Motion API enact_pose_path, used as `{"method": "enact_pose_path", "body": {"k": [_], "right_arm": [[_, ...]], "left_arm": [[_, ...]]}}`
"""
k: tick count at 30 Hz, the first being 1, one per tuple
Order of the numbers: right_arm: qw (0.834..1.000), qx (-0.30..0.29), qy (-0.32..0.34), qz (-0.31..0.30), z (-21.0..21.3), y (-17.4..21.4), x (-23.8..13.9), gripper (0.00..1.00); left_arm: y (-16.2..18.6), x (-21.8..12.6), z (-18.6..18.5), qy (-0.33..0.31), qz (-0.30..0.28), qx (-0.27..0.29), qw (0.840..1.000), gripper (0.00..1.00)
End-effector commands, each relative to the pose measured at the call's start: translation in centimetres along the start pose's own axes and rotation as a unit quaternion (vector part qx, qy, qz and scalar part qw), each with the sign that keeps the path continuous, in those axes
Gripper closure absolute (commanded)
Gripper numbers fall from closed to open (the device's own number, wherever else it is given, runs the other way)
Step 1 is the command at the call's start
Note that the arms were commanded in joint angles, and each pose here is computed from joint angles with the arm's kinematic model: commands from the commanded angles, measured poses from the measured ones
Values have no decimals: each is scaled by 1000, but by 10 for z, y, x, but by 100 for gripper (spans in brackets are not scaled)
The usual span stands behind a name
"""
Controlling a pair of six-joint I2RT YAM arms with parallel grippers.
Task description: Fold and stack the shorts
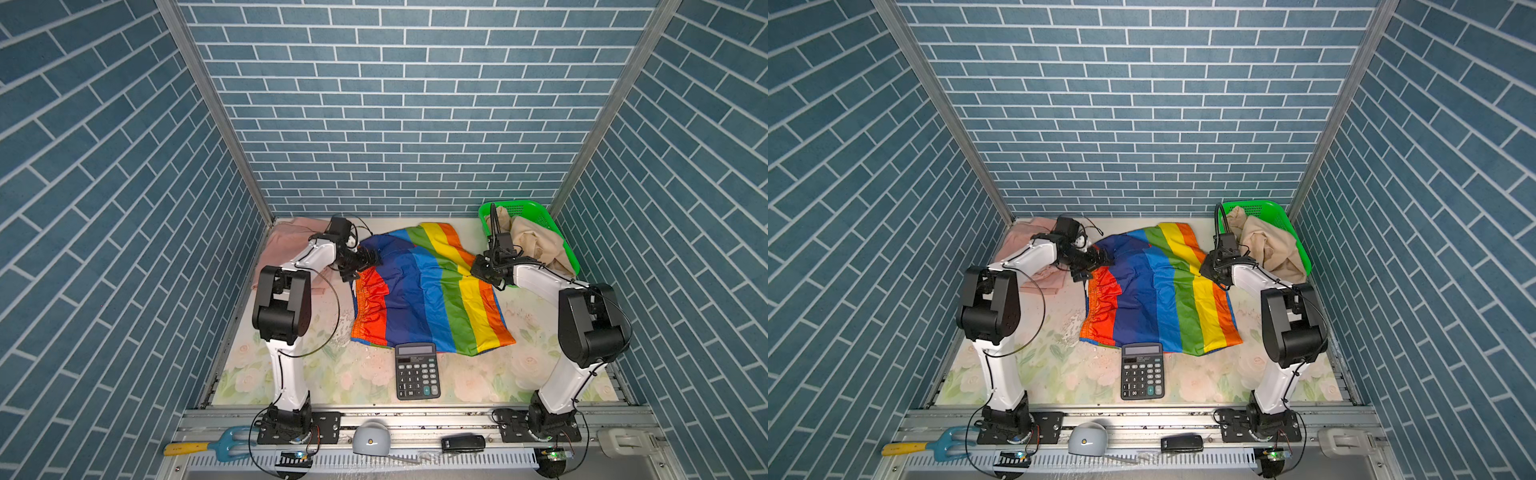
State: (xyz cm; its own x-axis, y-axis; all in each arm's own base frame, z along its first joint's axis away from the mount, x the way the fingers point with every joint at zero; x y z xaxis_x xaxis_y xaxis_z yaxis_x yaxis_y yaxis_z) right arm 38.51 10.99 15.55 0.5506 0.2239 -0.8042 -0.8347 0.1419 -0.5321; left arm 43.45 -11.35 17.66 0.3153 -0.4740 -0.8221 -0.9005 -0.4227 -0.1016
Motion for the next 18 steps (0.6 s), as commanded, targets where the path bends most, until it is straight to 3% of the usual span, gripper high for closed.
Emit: {"method": "enact_pose_path", "body": {"k": [1, 6, 11, 18], "right_arm": [[997, -51, 33, -52, 7, -30, -42, 61], [993, -84, 34, -80, 17, -57, -56, 34], [993, -91, 10, -79, 23, -62, -54, 13], [993, -97, -18, -62, 25, -56, -42, 9]], "left_arm": [[-17, -52, -2, -110, -76, 74, 988, 1], [-44, -39, 12, -184, -87, 99, 974, 1], [-54, -15, 17, -182, -72, 103, 975, 1], [-58, 10, 24, -167, -53, 85, 981, 5]]}}
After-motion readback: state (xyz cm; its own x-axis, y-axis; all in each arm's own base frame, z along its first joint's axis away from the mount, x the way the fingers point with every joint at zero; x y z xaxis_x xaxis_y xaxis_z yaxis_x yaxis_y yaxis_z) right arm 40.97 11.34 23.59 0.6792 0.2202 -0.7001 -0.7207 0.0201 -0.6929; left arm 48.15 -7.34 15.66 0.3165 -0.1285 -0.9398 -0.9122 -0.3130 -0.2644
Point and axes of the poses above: each gripper's point midway between its finger pads, its own x axis out along the fingers, its own z axis along the line the jaws close on, y = z × x, the point moved 9 cm from there along -x, back along the fingers, and after that the axes turned 12 degrees about -x, right-handed, at the moved point
